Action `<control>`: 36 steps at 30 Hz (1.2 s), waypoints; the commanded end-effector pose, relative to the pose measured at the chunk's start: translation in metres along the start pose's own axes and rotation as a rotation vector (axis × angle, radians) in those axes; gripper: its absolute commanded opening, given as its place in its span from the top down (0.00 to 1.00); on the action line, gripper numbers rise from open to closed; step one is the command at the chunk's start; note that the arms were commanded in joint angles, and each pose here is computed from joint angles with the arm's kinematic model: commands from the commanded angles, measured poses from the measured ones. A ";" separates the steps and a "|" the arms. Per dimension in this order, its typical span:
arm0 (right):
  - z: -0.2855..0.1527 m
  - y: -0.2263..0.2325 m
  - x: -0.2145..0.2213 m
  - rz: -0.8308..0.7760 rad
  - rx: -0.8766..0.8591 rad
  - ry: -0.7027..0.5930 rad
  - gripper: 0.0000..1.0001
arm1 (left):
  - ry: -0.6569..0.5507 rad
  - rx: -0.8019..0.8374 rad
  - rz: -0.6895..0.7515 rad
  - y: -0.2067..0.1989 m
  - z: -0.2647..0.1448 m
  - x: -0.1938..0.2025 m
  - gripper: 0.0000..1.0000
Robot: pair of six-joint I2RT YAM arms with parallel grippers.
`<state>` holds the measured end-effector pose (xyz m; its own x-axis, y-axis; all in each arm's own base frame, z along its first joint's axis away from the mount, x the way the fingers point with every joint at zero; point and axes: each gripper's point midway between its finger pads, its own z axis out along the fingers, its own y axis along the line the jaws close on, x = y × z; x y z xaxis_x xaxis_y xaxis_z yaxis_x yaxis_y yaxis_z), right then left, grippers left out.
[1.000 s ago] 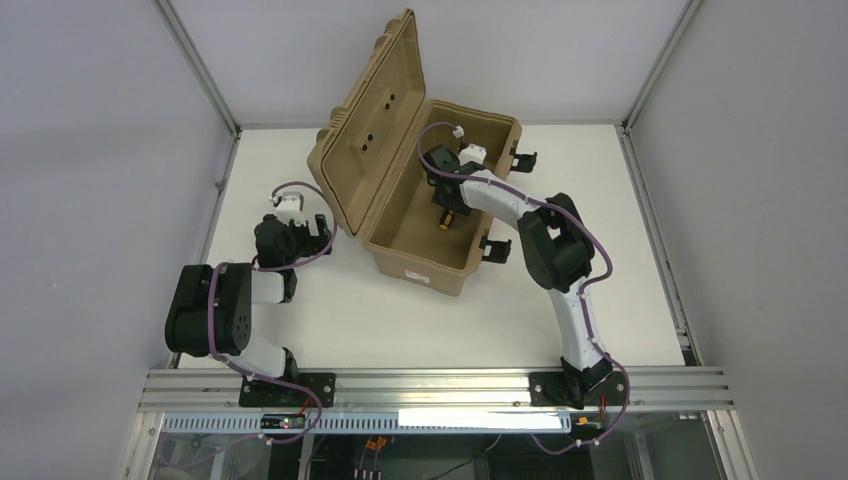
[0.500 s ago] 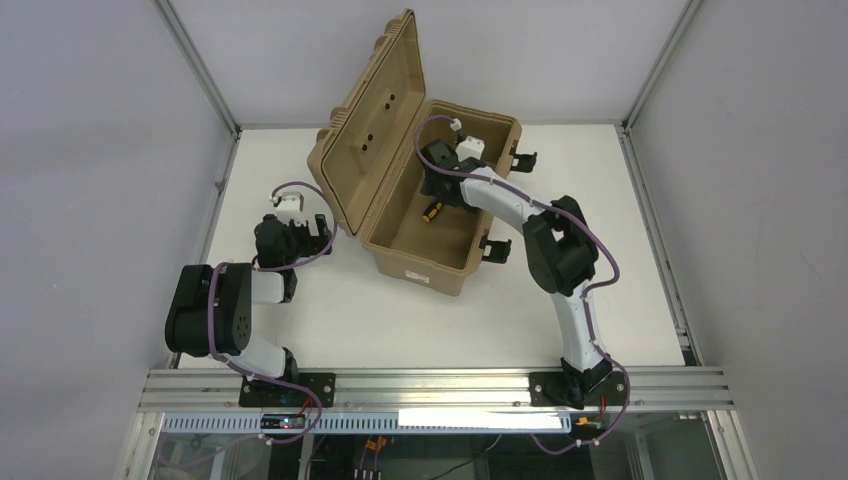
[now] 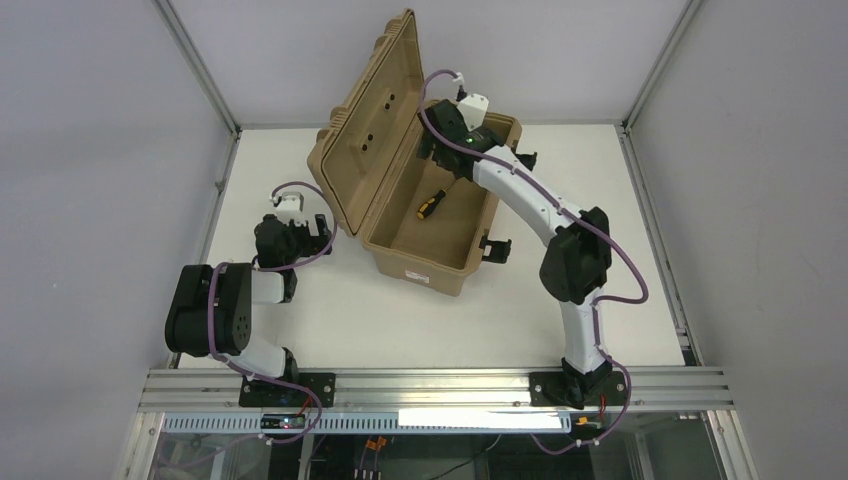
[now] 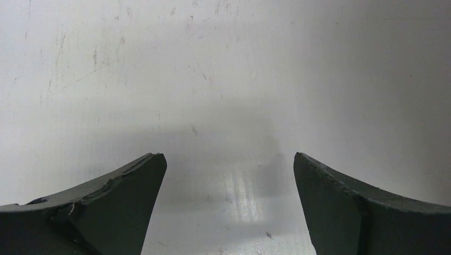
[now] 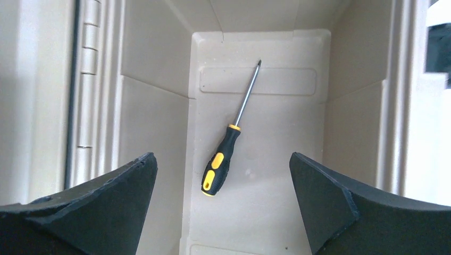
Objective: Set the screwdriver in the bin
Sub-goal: Place the screwdriver in the bin, then reset both arms
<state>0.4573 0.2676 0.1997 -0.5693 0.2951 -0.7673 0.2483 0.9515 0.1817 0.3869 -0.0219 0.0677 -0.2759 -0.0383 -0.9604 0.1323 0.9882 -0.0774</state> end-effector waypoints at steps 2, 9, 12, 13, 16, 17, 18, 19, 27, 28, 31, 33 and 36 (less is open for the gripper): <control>-0.054 -0.001 -0.059 -0.071 -0.039 -0.096 0.00 | -0.041 0.010 0.002 -0.004 0.000 -0.013 0.01; -0.091 0.001 -0.098 -0.145 -0.108 -0.162 0.01 | -0.042 0.009 0.003 -0.004 0.000 -0.014 0.01; -0.108 -0.001 -0.113 -0.161 -0.118 -0.182 0.01 | -0.042 0.010 0.002 -0.004 0.000 -0.014 0.01; -0.111 -0.004 -0.115 -0.175 -0.113 -0.186 0.01 | -0.041 0.010 0.001 -0.004 0.000 -0.014 0.01; -0.121 -0.014 -0.126 -0.220 -0.099 -0.214 0.02 | -0.040 0.008 0.002 -0.004 0.000 -0.013 0.01; -0.124 -0.016 -0.128 -0.240 -0.113 -0.212 0.02 | -0.041 0.008 0.002 -0.004 0.000 -0.014 0.01; -0.124 -0.019 -0.127 -0.268 -0.122 -0.202 0.02 | -0.042 0.010 0.002 -0.004 0.000 -0.014 0.01; -0.127 -0.021 -0.128 -0.278 -0.157 -0.185 0.02 | -0.042 0.009 0.002 -0.004 0.000 -0.014 0.01; -0.128 -0.083 -0.142 -0.309 -0.167 -0.133 0.01 | -0.042 0.008 0.002 -0.004 0.000 -0.014 0.01; -0.128 -0.090 -0.144 -0.310 -0.159 -0.133 0.01 | -0.042 0.009 0.002 -0.004 0.000 -0.014 0.01; -0.129 -0.119 -0.152 -0.303 -0.147 -0.128 0.01 | -0.041 0.009 0.001 -0.004 0.000 -0.013 0.01; -0.130 -0.135 -0.156 -0.302 -0.150 -0.129 0.01 | -0.041 0.009 0.002 -0.004 0.000 -0.014 0.01; -0.132 -0.159 -0.162 -0.296 -0.142 -0.133 0.01 | -0.042 0.009 0.002 -0.004 0.000 -0.014 0.01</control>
<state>0.4208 0.0997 0.3487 -0.5474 0.0180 -0.8367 0.0291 0.9996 0.0024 0.3869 -0.0219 0.0677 -0.2759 -0.0383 -0.9604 0.1323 0.9882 -0.0774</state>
